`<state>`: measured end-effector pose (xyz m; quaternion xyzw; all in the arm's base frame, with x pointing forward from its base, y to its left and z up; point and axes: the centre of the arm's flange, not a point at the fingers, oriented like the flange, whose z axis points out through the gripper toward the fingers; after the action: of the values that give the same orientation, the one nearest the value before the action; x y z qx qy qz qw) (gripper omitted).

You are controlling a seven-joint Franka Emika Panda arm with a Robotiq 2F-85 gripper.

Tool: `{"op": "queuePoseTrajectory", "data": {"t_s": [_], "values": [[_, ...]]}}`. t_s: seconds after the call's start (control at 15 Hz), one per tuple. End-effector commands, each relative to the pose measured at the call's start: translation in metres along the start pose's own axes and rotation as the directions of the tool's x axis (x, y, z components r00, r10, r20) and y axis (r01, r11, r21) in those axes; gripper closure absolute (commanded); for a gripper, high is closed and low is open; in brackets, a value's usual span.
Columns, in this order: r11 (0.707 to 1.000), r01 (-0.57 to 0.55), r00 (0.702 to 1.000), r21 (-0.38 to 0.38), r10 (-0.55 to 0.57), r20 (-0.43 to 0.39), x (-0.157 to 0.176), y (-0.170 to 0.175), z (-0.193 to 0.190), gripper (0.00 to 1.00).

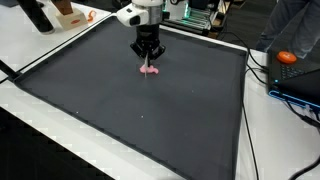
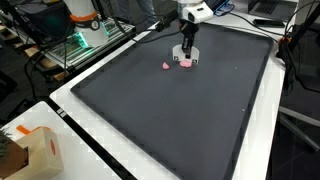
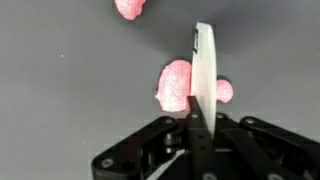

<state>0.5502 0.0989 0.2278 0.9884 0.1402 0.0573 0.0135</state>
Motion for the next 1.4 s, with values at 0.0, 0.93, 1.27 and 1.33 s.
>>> {"op": "queuePoseTrajectory", "data": {"t_s": [0.0,0.93,1.27,1.33], "values": [[0.998,0.025,0.994,0.052,-0.031,0.108,-0.057,0.002,0.035,0.99],[1.0,0.013,0.973,0.027,-0.019,0.228,-0.102,0.003,0.037,0.99],[1.0,0.016,0.986,0.016,-0.019,0.164,-0.097,0.0,0.015,0.99],[1.0,0.022,0.988,0.008,-0.023,0.154,-0.097,-0.001,0.008,0.99]]}}
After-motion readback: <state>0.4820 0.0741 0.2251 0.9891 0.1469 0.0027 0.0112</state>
